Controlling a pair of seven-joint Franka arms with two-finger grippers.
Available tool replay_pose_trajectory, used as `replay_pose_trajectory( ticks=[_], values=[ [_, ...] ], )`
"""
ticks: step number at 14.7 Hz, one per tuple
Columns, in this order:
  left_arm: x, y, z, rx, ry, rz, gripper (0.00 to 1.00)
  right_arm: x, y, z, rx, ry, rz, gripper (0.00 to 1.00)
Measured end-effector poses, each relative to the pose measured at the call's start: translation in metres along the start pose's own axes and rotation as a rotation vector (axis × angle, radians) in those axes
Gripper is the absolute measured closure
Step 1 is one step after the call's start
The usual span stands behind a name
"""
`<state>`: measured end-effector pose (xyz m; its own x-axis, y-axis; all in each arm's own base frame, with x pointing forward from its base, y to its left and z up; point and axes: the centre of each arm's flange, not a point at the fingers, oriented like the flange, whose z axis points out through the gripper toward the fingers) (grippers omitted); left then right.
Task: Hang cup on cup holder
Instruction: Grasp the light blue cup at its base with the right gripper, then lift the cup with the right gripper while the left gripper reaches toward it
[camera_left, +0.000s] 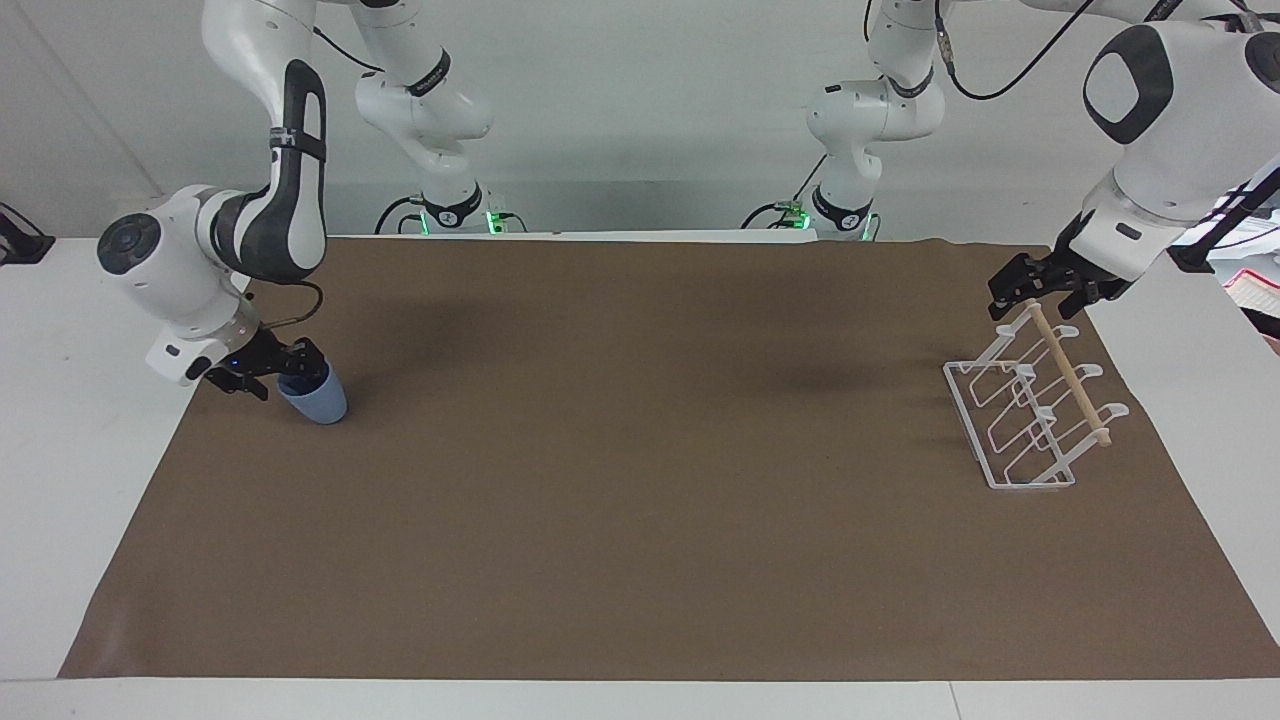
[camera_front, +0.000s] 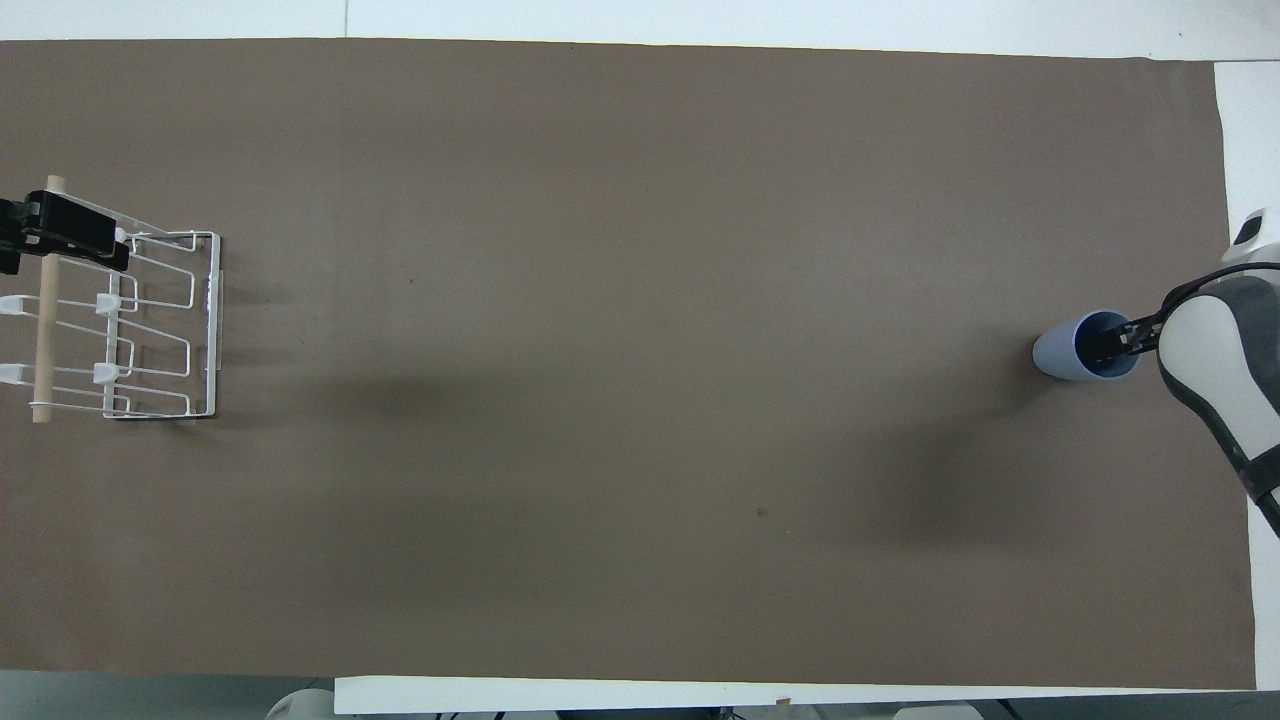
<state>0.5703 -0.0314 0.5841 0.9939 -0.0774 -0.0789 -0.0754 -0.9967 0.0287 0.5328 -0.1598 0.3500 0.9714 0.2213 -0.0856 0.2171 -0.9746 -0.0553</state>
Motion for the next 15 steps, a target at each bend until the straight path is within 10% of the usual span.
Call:
replay_pose_trajectory(
  ticks=[7, 11, 15],
  values=[
    [-0.003, -0.001, 0.01, -0.001, -0.027, -0.007, 0.0, 0.0, -0.001, 0.0, -0.001, -0.001, -0.039, 0.96],
    [-0.006, 0.001, 0.013, 0.0, -0.033, -0.172, 0.0, 0.002, -0.002, -0.016, 0.02, -0.036, -0.073, 0.96],
    [-0.007, 0.051, 0.016, -0.021, -0.032, -0.518, 0.0, 0.032, -0.072, -0.081, 0.357, 0.02, -0.015, 0.96]
  ],
)
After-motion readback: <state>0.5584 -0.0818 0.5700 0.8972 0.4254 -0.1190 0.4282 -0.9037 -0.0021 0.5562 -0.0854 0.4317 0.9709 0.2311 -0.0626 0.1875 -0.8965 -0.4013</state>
